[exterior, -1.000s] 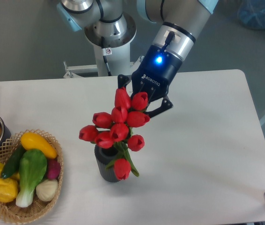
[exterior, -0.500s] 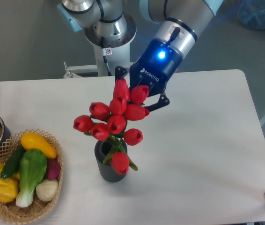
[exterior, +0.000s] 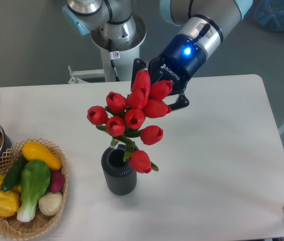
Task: Insert the flowers into the vase
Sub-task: 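Lower the tulip stems into the vase opening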
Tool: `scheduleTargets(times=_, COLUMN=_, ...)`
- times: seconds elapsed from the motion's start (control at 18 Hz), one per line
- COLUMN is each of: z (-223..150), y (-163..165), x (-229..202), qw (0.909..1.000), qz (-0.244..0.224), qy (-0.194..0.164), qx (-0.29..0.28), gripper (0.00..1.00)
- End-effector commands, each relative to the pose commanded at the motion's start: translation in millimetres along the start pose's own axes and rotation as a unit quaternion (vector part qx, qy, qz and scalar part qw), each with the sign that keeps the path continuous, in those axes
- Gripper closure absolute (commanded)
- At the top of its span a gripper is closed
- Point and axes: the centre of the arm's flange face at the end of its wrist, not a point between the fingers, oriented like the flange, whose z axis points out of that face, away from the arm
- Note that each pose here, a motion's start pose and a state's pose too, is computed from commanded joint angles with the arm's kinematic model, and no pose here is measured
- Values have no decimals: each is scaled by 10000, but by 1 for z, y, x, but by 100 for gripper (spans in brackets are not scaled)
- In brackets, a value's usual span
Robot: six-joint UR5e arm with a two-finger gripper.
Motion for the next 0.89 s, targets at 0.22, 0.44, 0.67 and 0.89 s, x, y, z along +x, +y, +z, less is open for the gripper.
scheduleTargets(times=0.22, z=2, y=4, x=-5, qw=10000, qz=-7, qy=6, qx=-6, gripper=95)
scheduleTargets(times=0.44, z=6, y=12, x=-15, qw=10000, qz=66, qy=29, qx=-19, gripper=95)
scheduleTargets(times=0.67, z=9, y=17, x=-21, qw=9999, qz=123, qy=45, qx=-30, gripper=95)
scheduleTargets(times=0.89, z=10, y=18, x=-21, qw=9999, qz=126, qy=54, qx=-34, gripper=95)
